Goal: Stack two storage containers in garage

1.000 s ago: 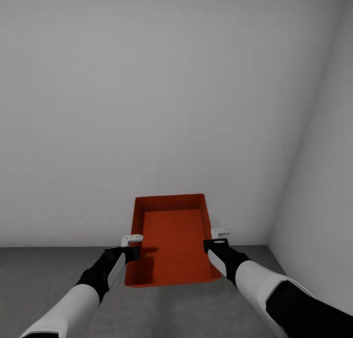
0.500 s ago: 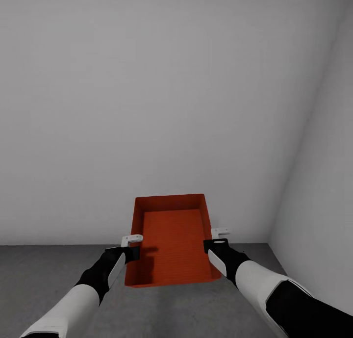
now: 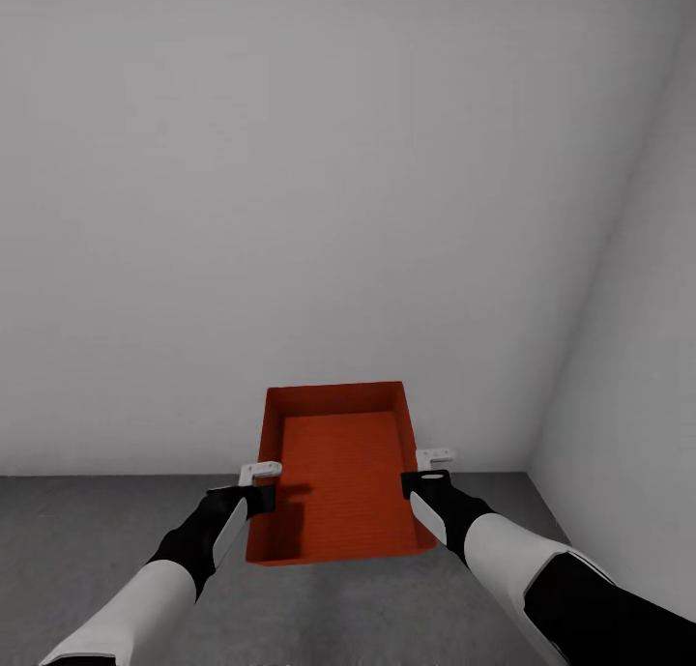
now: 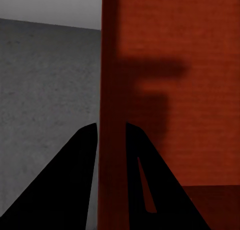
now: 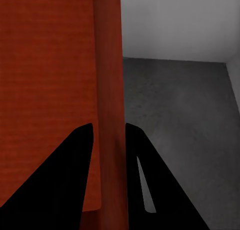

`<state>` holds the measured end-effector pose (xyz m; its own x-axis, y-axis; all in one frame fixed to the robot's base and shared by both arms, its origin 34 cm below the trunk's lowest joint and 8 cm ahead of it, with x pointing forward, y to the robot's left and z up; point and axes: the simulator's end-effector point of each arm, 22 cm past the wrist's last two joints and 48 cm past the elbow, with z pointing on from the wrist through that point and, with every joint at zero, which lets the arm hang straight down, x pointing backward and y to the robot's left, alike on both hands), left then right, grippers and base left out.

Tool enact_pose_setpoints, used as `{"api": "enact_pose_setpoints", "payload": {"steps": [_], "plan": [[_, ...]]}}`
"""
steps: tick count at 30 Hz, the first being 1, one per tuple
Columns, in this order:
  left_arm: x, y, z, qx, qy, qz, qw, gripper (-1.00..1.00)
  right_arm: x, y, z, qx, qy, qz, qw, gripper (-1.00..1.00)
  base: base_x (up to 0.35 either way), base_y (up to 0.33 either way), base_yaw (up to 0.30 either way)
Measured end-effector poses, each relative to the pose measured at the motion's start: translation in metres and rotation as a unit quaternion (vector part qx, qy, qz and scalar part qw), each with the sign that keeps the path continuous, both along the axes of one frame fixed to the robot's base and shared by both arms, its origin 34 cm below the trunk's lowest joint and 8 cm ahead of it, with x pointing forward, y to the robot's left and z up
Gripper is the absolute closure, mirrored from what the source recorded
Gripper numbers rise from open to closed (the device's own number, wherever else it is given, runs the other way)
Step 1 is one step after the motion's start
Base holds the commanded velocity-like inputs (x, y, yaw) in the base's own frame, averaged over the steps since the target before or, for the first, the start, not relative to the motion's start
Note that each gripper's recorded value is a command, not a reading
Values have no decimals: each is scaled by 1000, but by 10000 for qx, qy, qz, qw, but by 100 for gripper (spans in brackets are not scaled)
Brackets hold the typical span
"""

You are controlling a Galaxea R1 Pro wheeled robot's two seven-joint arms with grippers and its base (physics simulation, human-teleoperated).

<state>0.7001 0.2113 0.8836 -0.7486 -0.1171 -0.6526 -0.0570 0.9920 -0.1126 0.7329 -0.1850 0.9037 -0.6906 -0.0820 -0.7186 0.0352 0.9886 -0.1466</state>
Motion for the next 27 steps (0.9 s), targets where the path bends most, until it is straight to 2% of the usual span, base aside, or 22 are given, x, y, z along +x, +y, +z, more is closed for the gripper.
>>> {"api": "enact_pose_setpoints", "payload": {"steps": [27], "plan": [[4, 0, -47, -5, 244, -3, 9997, 100, 4, 0, -48, 6, 239, -13, 9997, 100, 0, 0, 0]]}}
